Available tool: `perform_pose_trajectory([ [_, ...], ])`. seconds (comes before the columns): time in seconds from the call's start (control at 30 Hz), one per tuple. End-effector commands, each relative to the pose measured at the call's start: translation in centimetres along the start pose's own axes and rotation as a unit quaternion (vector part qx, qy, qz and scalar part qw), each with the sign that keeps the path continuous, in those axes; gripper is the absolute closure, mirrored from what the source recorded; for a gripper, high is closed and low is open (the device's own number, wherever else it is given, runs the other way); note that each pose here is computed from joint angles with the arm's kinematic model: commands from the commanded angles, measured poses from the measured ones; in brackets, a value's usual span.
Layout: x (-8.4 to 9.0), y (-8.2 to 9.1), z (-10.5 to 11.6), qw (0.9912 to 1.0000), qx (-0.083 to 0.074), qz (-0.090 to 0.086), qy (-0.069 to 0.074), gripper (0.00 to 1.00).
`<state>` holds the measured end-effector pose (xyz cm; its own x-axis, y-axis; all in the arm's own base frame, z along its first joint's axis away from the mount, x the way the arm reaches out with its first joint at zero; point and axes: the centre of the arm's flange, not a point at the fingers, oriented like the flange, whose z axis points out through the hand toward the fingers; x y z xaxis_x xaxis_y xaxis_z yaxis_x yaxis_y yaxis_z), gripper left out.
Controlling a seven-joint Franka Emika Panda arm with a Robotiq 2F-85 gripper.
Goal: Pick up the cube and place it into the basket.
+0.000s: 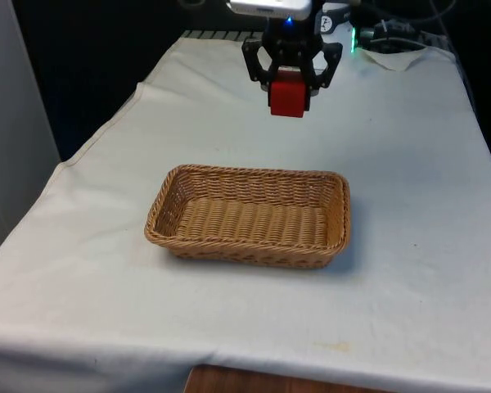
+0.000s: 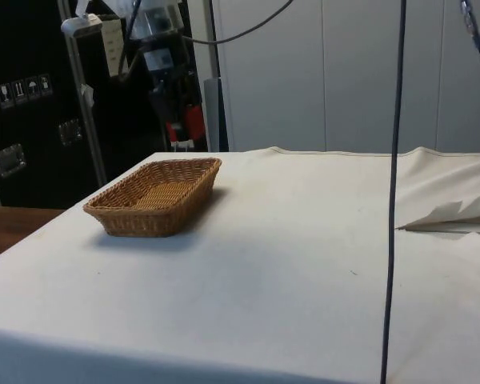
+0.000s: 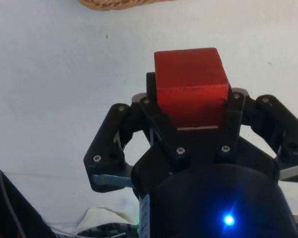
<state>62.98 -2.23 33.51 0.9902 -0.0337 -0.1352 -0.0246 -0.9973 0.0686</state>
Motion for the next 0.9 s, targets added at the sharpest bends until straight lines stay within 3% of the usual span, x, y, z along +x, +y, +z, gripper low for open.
perform_pose_trajectory([
  [0.0,-0.1,0.0,0.0,1.0,0.001,0.0,-0.002,1.0],
  [0.3,0.0,-0.2,0.0,1.0,-0.001,-0.001,0.001,1.0],
  [0.53,2.5,-0.3,-0.3,0.99995,-0.003,0.0,0.009,1.0],
  [0.57,1.9,-0.4,-0.4,0.99991,-0.005,-0.002,0.012,1.0],
  [0.6,2.5,-0.3,-0.3,0.99995,-0.003,0.0,0.009,1.0],
  [0.83,4.8,-0.5,-0.5,0.99953,-0.012,-0.002,0.028,1.0],
  [0.87,5.3,-0.5,-0.4,0.99962,-0.011,-0.001,0.025,1.0],
])
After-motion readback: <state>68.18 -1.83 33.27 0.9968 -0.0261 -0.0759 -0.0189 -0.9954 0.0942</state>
